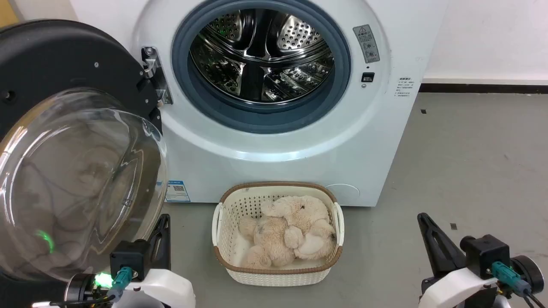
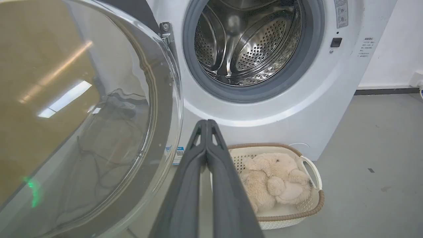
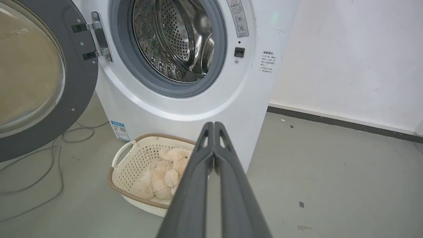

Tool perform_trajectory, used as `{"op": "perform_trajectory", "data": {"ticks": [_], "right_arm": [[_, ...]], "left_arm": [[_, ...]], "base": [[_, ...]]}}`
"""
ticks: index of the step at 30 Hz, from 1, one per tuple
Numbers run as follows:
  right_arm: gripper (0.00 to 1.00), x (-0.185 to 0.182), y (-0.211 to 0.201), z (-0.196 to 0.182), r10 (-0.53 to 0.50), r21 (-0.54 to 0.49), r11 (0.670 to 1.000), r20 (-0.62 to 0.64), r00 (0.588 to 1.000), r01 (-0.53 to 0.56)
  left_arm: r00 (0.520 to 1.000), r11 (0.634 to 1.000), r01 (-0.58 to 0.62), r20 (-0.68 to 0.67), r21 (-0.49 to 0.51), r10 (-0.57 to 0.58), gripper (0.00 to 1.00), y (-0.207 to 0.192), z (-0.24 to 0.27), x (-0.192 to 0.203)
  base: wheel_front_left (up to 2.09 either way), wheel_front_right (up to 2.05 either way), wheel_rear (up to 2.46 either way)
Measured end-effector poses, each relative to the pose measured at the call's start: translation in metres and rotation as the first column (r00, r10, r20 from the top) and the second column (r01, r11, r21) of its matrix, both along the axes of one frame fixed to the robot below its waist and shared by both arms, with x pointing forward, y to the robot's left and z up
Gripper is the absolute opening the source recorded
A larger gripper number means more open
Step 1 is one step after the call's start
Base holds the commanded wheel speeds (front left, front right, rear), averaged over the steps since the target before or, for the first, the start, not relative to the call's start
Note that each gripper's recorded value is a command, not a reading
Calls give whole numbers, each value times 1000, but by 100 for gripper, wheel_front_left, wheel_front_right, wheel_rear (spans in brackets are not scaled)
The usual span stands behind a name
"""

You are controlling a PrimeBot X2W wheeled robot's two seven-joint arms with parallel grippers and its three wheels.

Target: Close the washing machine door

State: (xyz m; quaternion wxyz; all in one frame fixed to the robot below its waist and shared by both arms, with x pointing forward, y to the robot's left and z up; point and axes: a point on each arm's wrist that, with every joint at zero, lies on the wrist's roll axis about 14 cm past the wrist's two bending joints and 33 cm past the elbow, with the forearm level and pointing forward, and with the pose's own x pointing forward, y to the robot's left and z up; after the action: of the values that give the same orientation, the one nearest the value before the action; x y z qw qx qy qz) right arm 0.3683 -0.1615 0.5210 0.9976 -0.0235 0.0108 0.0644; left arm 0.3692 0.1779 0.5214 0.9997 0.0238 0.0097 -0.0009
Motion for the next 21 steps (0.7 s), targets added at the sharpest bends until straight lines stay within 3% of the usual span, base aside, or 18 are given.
{"op": "perform_trajectory", "data": {"ticks": [5,6,21], "right_arm": [[0,0,0,0,0,0,1000,0,1000,0],[100,0,0,0,0,0,1000,0,1000,0],[100,1,2,1,6,5,1000,9,1000,-6]], "left_arm": [[1000,1000,0,0,0,0,0,0,0,0],[1000,1000,1,-1,0,-1,100,0,0,0],[1000,1000,2,8,-1,-2,100,0,0,-1]], "base": [[0,0,0],[0,0,0],[0,0,0]]}}
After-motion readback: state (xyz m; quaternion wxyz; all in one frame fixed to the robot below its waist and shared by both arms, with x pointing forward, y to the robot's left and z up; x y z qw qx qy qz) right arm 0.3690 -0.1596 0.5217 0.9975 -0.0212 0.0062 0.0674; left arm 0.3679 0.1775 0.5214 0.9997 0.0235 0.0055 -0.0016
